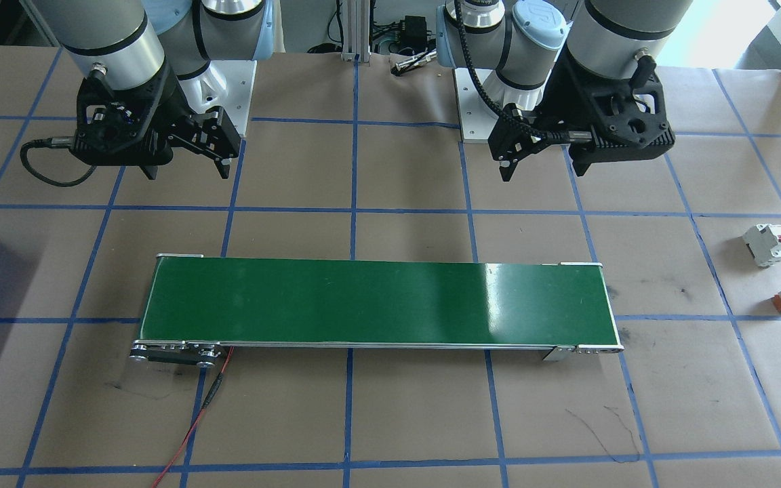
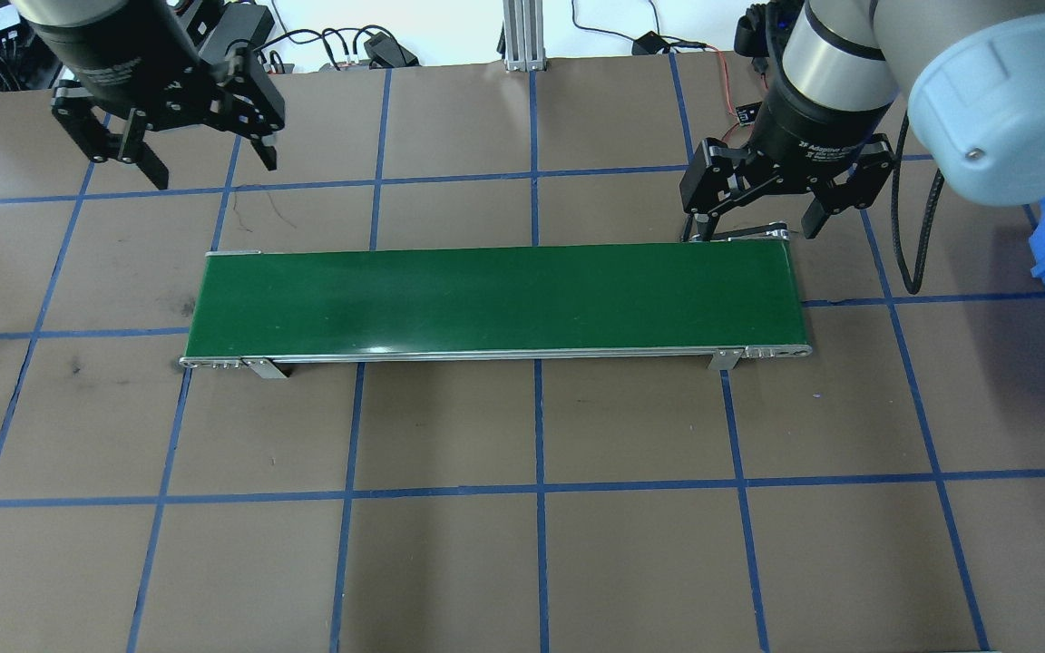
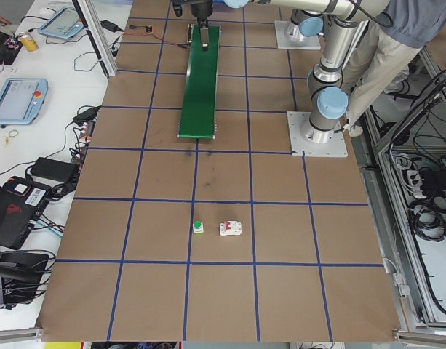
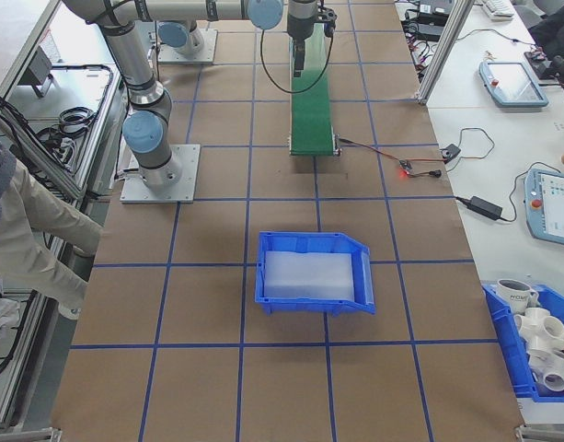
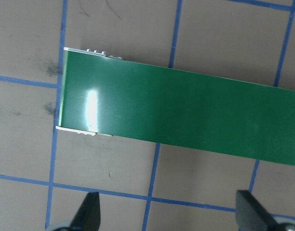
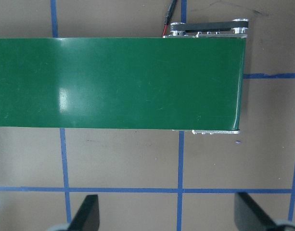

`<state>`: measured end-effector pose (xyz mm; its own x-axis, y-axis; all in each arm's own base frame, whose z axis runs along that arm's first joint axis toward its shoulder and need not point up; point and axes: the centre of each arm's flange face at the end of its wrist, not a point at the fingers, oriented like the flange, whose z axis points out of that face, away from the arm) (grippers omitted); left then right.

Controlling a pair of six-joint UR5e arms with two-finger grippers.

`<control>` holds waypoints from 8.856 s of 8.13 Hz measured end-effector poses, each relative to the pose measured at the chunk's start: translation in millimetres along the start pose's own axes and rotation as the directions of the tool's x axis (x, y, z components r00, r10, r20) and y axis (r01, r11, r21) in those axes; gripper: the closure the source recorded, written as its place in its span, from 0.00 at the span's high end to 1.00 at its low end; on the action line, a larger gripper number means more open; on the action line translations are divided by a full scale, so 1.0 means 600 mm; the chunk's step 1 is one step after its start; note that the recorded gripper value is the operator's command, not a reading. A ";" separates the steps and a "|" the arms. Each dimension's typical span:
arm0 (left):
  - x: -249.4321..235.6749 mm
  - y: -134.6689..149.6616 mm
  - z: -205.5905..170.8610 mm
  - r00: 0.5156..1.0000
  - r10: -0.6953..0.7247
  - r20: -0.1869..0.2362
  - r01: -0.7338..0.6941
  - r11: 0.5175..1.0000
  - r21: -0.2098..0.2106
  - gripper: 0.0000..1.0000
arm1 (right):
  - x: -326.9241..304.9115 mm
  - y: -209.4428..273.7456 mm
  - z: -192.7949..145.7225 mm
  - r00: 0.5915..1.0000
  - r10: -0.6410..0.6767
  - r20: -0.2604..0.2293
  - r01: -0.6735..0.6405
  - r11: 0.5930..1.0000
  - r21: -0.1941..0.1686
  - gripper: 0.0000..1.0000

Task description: Move button from left to right

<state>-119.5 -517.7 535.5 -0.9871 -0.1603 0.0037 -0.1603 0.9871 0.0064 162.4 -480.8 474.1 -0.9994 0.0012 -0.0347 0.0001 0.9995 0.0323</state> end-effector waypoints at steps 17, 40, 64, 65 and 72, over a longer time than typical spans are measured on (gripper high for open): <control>-0.922 -0.190 0.434 0.986 0.168 0.006 -0.166 0.979 -0.120 1.00 | -0.001 0.004 0.001 1.000 -0.004 -0.004 0.004 1.000 -0.005 1.00; -0.955 -0.206 0.576 0.978 0.209 0.017 -0.207 0.973 -0.106 0.53 | -0.001 0.007 0.011 1.000 -0.003 -0.007 0.003 1.000 -0.016 1.00; -0.252 -0.058 0.302 0.409 -0.912 0.009 0.908 0.406 -0.102 0.09 | 0.000 0.007 0.011 1.000 -0.003 -0.006 0.003 1.000 -0.013 1.00; -0.241 -0.066 0.314 0.384 -0.923 -0.009 0.914 0.382 -0.139 0.09 | 0.000 0.006 0.010 1.000 -0.003 -0.007 0.003 1.000 -0.011 1.00; -0.239 -0.110 0.393 0.372 -0.928 -0.036 0.913 0.373 -0.164 0.09 | 0.001 0.007 0.010 1.000 -0.002 -0.008 0.002 1.000 -0.013 1.00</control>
<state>31.5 -558.2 298.5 -0.2184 -0.9753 0.0317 -0.9606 0.2206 0.1693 162.2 -476.7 467.9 -0.9996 -0.0015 -0.0269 -0.0027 0.9990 0.0449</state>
